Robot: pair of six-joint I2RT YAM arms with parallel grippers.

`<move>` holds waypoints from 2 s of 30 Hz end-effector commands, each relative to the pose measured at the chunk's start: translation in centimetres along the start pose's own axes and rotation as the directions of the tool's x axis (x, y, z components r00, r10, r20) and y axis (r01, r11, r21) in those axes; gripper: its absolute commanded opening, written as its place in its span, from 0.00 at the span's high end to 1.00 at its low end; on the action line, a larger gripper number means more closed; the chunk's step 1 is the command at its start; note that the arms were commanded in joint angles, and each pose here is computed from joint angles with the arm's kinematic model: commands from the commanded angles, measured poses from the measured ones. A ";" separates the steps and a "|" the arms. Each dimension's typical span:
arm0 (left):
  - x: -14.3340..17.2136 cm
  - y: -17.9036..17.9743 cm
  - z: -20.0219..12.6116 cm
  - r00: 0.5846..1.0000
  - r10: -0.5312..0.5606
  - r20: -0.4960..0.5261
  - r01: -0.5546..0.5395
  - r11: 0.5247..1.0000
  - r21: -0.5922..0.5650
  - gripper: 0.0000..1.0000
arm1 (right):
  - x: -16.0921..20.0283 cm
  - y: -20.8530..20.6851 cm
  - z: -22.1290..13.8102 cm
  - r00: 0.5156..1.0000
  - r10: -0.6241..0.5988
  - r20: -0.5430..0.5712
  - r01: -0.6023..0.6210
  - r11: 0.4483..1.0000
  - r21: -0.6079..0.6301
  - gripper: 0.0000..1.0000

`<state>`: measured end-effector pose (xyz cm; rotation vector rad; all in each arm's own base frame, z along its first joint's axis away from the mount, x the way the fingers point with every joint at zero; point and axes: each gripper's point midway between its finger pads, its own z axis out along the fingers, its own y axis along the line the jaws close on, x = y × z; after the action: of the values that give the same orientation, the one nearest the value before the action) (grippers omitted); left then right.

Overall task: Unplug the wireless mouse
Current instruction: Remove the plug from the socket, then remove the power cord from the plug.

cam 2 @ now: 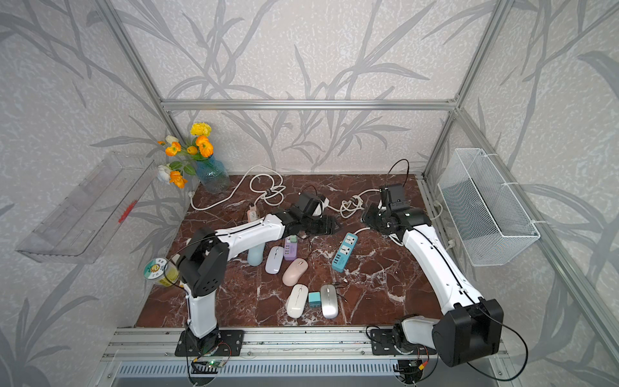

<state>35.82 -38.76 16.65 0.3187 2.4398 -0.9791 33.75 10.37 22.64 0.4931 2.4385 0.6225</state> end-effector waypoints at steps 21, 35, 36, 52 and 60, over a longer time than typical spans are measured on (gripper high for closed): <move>0.7 -4.3 -14.4 0.160 0.936 0.314 -0.927 0.252 -0.279 0.00 | 8.7 14.0 -4.7 0.819 -0.568 -0.083 0.387 0.654 -0.650 1.00; 0.7 -6.3 -14.2 0.204 0.892 0.404 -0.930 0.305 -0.204 0.40 | 11.5 15.3 -2.8 0.777 -0.611 -0.154 0.371 0.641 -0.672 1.00; 0.7 -6.2 -14.2 0.206 0.892 0.403 -0.930 0.306 -0.202 0.43 | 11.5 15.3 -2.9 0.777 -0.611 -0.152 0.371 0.639 -0.674 1.00; 0.2 -4.0 -14.9 0.222 0.912 0.344 -0.890 0.334 -0.310 1.00 | 9.4 14.2 -4.2 0.848 -0.525 -0.075 0.377 0.696 -0.611 0.38; 0.6 -4.3 -14.6 0.209 0.915 0.345 -0.905 0.315 -0.286 1.00 | 7.7 14.4 -4.2 0.899 -0.437 -0.040 0.333 0.738 -0.588 0.48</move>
<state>28.78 -31.68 26.58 1.2333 1.3748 -0.3562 27.31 24.83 29.31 -0.4025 2.2804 1.1891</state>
